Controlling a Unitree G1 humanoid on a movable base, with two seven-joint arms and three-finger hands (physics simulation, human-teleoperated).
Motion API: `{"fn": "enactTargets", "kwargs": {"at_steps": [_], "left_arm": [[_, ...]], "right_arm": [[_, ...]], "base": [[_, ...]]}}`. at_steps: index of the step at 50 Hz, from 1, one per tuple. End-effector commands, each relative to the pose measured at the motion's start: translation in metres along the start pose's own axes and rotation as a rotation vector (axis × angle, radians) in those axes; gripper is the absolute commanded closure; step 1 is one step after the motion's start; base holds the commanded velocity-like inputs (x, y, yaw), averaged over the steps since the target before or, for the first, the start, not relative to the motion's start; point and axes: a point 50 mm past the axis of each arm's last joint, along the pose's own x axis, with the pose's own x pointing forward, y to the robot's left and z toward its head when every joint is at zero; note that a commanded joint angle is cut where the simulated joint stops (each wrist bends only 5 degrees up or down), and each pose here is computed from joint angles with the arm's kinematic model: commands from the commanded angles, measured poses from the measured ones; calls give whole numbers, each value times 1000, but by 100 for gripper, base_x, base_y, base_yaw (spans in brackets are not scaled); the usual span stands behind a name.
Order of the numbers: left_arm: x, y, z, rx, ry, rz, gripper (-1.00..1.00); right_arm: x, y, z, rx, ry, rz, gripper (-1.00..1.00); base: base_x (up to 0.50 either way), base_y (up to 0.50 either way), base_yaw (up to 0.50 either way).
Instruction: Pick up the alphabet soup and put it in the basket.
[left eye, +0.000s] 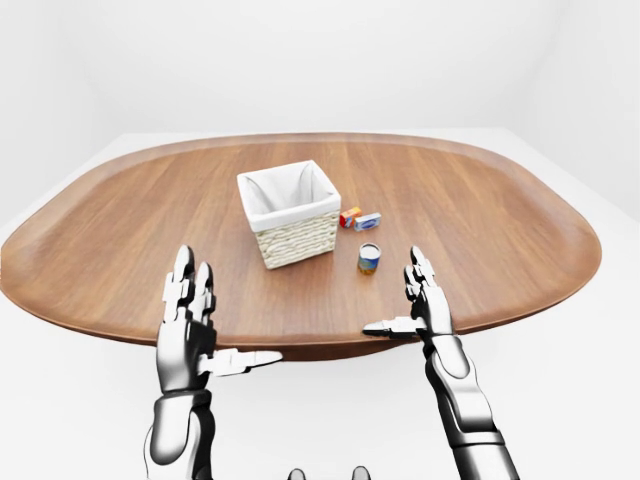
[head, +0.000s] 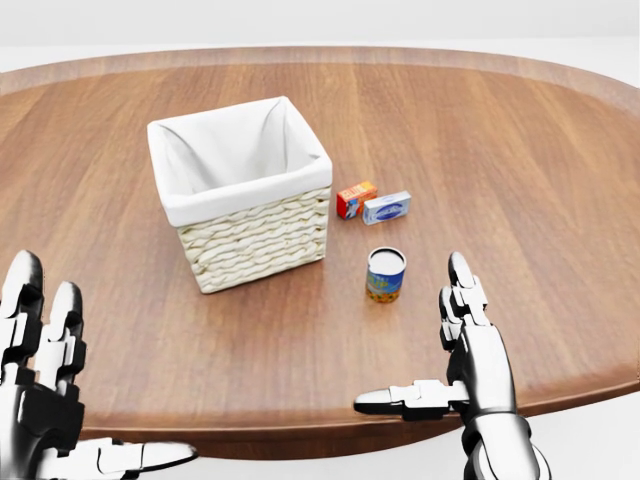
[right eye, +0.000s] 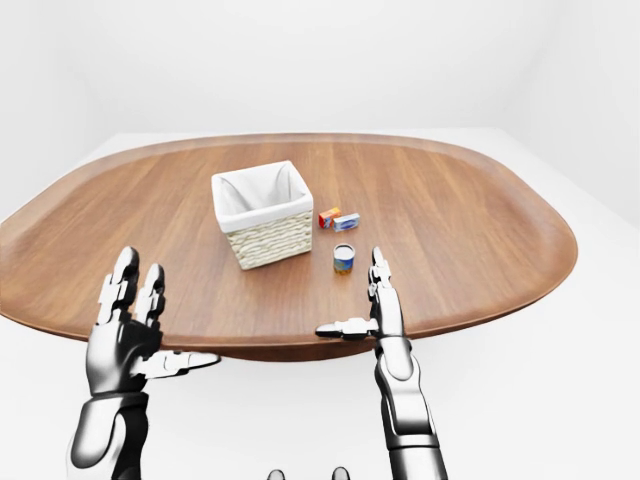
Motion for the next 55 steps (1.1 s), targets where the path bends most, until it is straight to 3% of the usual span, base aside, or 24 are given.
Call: {"fn": "enactTargets", "kwargs": {"at_steps": [1,47,55], "left_arm": [[-18,5,20,-30,-49,23,-100],[-22,4,22,-37,-48,10,-100],[-23,4,23,-38,-50,7,-100]], "right_arm": [[-1,0,1,5,1,0,-100],[-3,2,0,6,-2,16,-100],[2,2,-3,-3,-3,0,-100]], "base": [[39,0,0],[38,0,0],[4,0,0]]}}
